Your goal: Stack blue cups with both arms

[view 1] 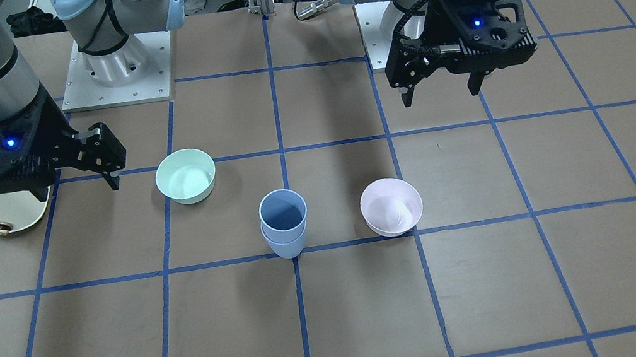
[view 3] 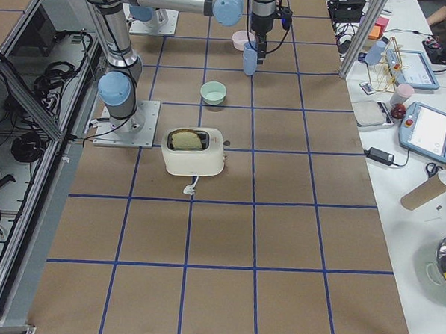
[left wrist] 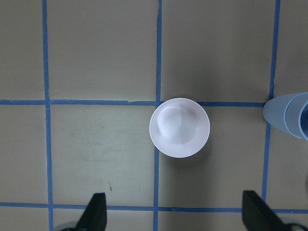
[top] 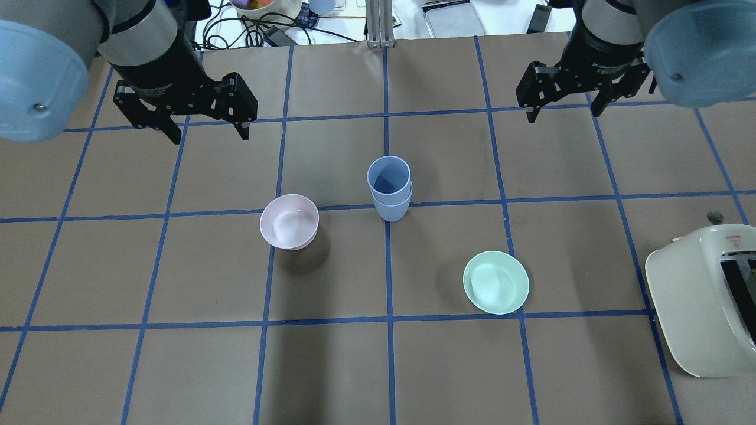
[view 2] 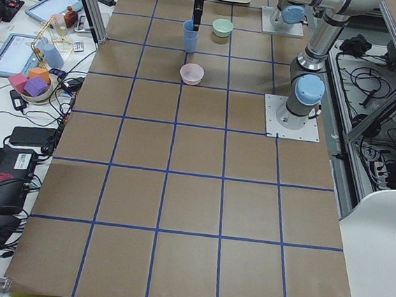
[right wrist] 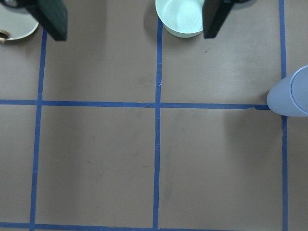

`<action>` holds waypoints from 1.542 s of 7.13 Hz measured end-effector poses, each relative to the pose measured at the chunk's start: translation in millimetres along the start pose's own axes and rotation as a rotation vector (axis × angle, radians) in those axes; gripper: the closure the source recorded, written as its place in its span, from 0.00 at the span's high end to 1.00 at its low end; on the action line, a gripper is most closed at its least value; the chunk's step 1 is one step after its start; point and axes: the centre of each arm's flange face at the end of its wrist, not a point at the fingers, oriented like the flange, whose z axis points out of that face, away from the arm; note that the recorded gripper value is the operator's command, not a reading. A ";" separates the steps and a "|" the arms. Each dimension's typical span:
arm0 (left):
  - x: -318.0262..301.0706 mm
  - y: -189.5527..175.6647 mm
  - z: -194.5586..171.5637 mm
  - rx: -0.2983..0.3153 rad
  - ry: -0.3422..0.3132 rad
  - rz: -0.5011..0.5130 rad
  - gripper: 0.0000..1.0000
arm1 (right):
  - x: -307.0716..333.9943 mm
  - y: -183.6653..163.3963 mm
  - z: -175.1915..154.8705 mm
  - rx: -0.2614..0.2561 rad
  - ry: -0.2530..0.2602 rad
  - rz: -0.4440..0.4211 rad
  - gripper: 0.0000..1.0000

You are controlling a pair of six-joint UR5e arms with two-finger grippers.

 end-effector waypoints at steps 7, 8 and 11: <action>0.0 -0.3 1.0 -0.002 0.000 0.000 1.00 | -0.7 -2.1 8.3 -0.011 -0.004 0.004 1.00; 0.1 -0.6 1.4 -0.003 0.000 0.000 1.00 | -0.6 -2.7 10.6 -0.015 -0.003 0.003 1.00; 0.2 -1.5 2.0 -0.003 0.000 0.000 1.00 | -0.7 -6.2 18.5 -0.025 -0.005 0.006 1.00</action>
